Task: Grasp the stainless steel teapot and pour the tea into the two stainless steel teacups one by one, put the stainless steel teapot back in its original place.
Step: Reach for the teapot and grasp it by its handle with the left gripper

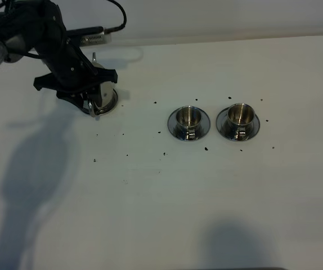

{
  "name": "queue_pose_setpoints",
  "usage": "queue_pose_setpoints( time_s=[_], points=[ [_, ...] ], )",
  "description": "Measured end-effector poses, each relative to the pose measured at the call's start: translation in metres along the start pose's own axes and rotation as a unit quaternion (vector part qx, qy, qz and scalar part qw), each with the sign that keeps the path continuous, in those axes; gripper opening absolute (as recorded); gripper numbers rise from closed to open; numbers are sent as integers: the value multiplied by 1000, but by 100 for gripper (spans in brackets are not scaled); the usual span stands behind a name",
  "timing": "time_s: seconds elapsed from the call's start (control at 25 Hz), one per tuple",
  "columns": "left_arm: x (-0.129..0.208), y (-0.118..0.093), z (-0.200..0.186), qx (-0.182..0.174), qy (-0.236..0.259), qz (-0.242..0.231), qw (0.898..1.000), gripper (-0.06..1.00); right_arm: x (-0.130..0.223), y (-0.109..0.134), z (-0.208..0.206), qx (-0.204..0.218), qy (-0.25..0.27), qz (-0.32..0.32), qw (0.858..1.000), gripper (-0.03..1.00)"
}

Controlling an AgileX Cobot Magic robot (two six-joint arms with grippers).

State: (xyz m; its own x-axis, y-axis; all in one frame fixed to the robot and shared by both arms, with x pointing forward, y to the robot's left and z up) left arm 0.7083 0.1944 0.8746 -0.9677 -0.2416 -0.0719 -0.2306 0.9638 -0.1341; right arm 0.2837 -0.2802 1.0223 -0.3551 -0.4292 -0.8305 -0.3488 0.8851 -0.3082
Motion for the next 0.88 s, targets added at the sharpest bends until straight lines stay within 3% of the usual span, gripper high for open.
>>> queue_pose_setpoints(
  time_s=[0.2,0.6,0.88],
  points=[
    [1,1,9,-4,9,-1,1000,44,0,0,0,0,0,0,1000,48],
    [-10,-9,-11,5,-11,6,1000,44,0,0,0,0,0,0,1000,48],
    [-6,-6,-3,-2,6,6,1000,44,0,0,0,0,0,0,1000,48]
  ],
)
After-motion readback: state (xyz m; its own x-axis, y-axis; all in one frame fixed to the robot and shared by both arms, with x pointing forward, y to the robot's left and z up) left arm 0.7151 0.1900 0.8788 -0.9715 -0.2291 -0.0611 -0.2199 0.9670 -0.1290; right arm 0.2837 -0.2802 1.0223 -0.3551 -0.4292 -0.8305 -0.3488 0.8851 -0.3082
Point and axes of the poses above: a point on each arm's last joint axis where the gripper is mounted, z pointing out along that axis toward the gripper, y along the wrist's bending axis when the last joint is at zero, x = y × z, the point moved 6 cm from there along z, pointing out along that axis toward the gripper, and after that the axes turned 15 degrees about -z, right-handed, at the moved point
